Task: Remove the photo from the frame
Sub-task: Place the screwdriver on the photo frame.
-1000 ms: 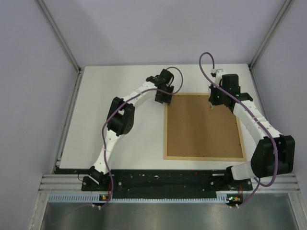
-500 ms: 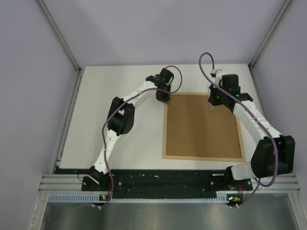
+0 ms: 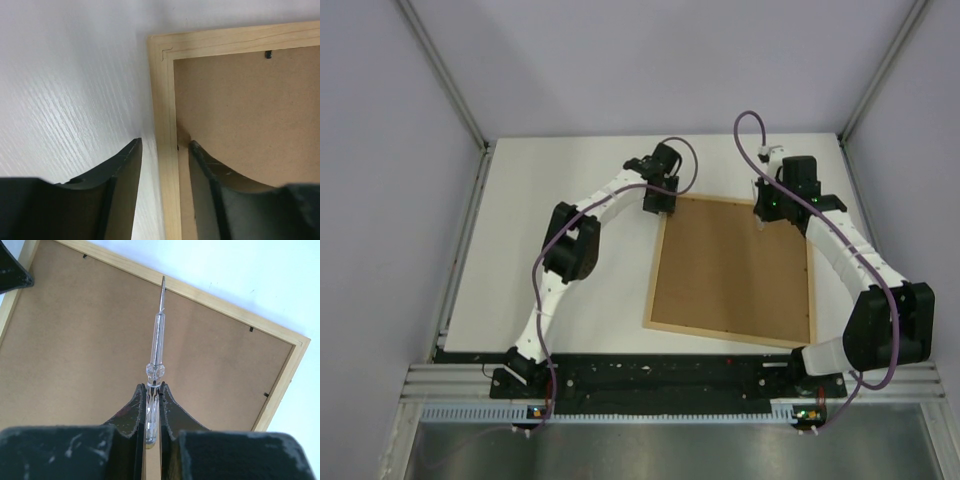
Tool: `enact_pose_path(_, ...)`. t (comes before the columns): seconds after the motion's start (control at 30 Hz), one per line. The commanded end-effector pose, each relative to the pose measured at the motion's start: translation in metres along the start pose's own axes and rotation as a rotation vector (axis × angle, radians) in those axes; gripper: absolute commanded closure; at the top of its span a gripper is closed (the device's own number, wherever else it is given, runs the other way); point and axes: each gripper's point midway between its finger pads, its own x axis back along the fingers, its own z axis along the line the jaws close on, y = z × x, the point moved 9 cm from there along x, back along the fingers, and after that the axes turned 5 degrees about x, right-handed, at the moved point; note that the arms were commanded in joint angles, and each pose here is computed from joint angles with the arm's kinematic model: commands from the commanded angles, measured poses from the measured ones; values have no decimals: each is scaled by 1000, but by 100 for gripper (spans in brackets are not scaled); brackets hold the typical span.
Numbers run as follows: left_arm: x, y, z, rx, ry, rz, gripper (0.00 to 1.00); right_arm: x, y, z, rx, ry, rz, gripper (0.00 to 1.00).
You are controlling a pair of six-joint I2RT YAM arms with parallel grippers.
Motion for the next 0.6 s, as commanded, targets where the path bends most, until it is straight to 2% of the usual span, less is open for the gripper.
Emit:
enact_pose_path(0.0,31,16,4,9,15,-70,39,0,11,-3,27,-32,-54,100)
enact_pose_path(0.07,37,23,7,11,11,-94,23,1,10,-7,29,-54,-50,100)
enact_pose_path(0.17,50,40,16,-5,2,-160,14,3,6,-21,-7,-66,-30,100)
enact_pose_path(0.4,64,76,25,-45,-151,-292,12,-3,-23,-72,-167,-116,92,100)
enact_pose_path(0.57,56,87,16,-81,-244,-362,12,1,-47,-92,-161,-239,190,100)
